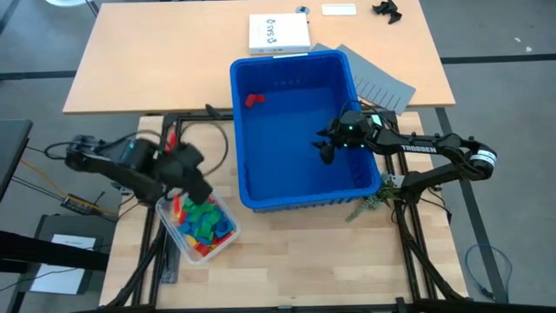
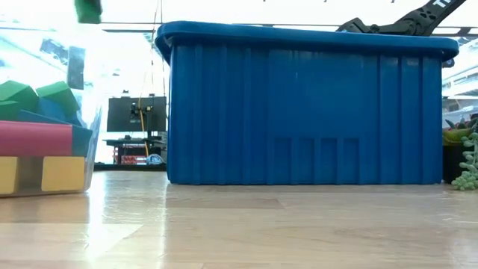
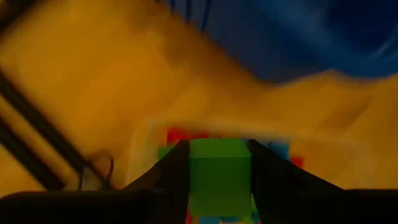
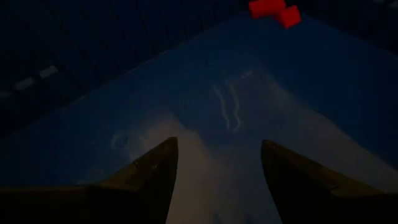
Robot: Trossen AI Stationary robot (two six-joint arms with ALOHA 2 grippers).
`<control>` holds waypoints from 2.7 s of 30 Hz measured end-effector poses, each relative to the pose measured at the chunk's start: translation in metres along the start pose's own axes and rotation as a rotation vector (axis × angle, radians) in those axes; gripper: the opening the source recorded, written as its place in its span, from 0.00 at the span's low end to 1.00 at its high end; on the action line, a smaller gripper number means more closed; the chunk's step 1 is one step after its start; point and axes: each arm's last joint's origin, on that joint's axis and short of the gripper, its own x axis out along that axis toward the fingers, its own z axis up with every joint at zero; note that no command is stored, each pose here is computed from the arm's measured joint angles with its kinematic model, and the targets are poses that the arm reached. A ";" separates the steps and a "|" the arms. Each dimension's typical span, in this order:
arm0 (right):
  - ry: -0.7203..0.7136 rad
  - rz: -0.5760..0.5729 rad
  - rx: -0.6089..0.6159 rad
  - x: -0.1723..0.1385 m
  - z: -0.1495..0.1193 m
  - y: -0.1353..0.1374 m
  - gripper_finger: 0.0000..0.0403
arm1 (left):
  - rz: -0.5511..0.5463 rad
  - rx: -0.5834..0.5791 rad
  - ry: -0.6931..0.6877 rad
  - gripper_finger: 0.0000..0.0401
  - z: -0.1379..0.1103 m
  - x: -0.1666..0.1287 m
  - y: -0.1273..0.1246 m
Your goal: Sort Items/Unsort Items
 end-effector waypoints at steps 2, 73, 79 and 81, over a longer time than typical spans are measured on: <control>-0.002 0.000 0.001 0.000 0.000 0.000 0.57 | 0.019 -0.001 0.069 0.34 -0.015 0.016 -0.002; -0.025 -0.023 -0.044 0.000 0.002 -0.006 0.57 | 0.796 0.711 0.226 0.15 0.296 0.341 0.108; -0.023 -0.021 -0.044 0.000 0.002 -0.006 0.57 | 0.786 0.704 0.300 0.02 0.290 0.352 0.123; -0.023 -0.018 -0.044 0.000 0.002 -0.006 0.57 | 0.786 0.691 0.304 0.02 0.290 0.359 0.129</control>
